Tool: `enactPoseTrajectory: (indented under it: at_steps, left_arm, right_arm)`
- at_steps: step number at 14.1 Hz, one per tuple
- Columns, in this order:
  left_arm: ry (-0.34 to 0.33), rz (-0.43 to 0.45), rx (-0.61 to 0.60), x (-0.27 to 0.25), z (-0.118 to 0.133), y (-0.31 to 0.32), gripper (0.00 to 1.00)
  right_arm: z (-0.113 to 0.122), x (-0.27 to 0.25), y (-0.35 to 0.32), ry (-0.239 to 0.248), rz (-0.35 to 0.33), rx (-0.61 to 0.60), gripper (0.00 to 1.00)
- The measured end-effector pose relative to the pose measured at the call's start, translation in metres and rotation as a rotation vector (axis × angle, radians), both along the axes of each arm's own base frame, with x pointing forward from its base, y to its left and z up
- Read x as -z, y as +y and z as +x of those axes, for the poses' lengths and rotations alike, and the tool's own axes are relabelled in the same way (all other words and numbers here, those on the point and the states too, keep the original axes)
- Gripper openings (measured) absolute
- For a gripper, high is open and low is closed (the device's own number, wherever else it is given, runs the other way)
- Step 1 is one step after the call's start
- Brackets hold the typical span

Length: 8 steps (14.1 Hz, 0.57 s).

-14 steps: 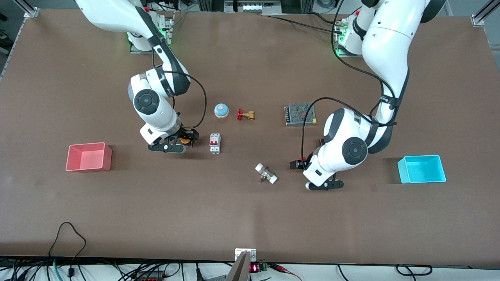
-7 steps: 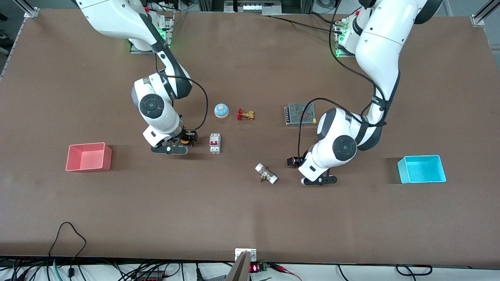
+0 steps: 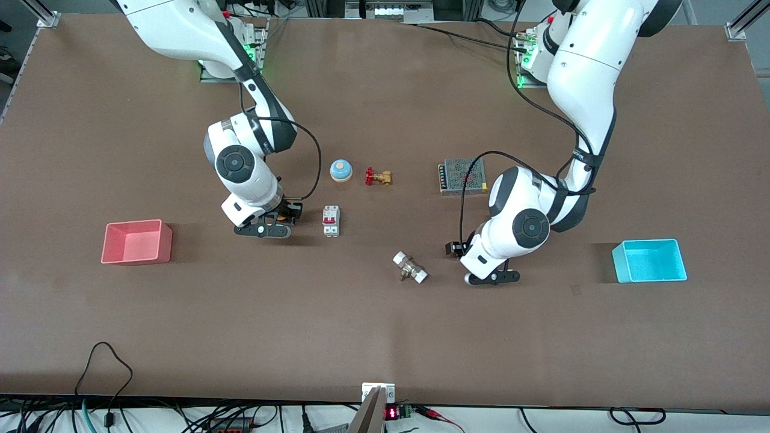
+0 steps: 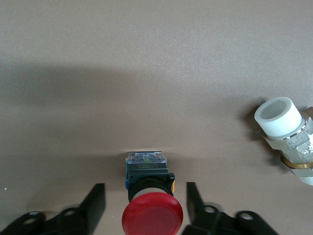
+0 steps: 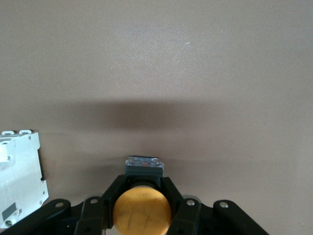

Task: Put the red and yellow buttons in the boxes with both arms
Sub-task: 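Carry the buttons with both grippers over the pink and cyan boxes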

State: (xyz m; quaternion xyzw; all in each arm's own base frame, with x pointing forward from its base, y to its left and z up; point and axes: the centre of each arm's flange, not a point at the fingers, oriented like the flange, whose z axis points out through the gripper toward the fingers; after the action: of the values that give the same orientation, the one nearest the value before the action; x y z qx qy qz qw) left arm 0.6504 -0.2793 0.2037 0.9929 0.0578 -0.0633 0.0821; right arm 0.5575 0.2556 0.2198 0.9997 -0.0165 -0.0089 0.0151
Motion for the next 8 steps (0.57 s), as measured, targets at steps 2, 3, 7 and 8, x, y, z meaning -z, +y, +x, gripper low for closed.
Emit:
enactPoseTrajectory:
  at_steps: [2, 3, 7, 8]
  left_arm:
    - [-0.002, -0.001, 0.0, 0.0, 0.0, 0.0, 0.48]
    - [-0.006, -0.002, 0.001, -0.003, 0.001, 0.0, 0.41]
    - [-0.041, -0.007, 0.041, -0.024, 0.008, 0.005, 0.41]
    - [-0.038, 0.012, 0.062, -0.038, 0.012, 0.018, 0.41]
  right_arm:
    - [0.007, -0.009, -0.001, -0.018, 0.007, -0.004, 0.37]
    - [0.016, -0.021, -0.008, -0.03, 0.01, -0.022, 0.37]
    - [0.06, -0.129, -0.115, -0.011, 0.007, -0.131, 0.37]
    - [0.064, -0.152, -0.152, -0.014, 0.009, -0.154, 0.37]
